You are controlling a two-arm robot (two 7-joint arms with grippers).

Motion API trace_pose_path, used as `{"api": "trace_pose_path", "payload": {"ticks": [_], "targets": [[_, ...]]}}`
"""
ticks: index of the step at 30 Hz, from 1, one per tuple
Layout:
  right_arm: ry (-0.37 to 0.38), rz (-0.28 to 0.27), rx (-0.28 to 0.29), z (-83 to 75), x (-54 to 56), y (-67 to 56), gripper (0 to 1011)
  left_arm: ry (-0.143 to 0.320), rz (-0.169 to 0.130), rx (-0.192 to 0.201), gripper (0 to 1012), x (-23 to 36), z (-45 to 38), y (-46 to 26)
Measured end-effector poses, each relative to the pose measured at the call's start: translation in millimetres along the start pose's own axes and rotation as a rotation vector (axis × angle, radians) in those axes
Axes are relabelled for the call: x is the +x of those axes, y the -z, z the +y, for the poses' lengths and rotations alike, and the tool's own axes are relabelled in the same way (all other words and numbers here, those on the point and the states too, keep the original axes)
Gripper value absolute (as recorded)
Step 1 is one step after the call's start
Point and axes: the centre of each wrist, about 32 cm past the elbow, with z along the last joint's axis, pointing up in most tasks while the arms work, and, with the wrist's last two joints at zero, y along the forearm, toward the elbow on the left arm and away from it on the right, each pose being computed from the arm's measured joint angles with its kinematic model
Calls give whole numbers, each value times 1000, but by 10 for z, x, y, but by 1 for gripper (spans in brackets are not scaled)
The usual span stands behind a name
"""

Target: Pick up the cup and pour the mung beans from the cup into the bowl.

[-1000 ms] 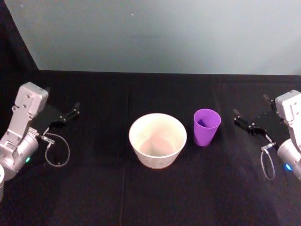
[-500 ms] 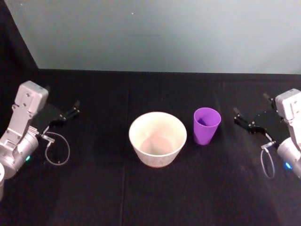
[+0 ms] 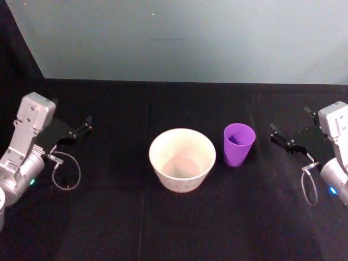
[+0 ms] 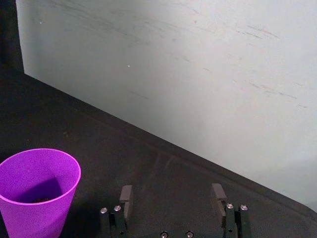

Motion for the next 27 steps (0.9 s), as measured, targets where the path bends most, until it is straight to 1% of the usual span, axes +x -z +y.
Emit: {"api": "trace_pose_path", "payload": {"ticks": [17,22,25,26,27], "targets": [[-1,1,2,-7,3,0,1004,0,0,0,1000,0,0,0],[-32,32,28,-118,31,41,1004,0,0,0,1000,0,0,0],[-62,74,49,-198,66,99,1004,0,0,0,1000,0,0,0],[-84,94,59,-235,83,128,1004,0,0,0,1000,0,0,0],[-84,94,59,-235,83,128,1004,0,0,0,1000,0,0,0]]}}
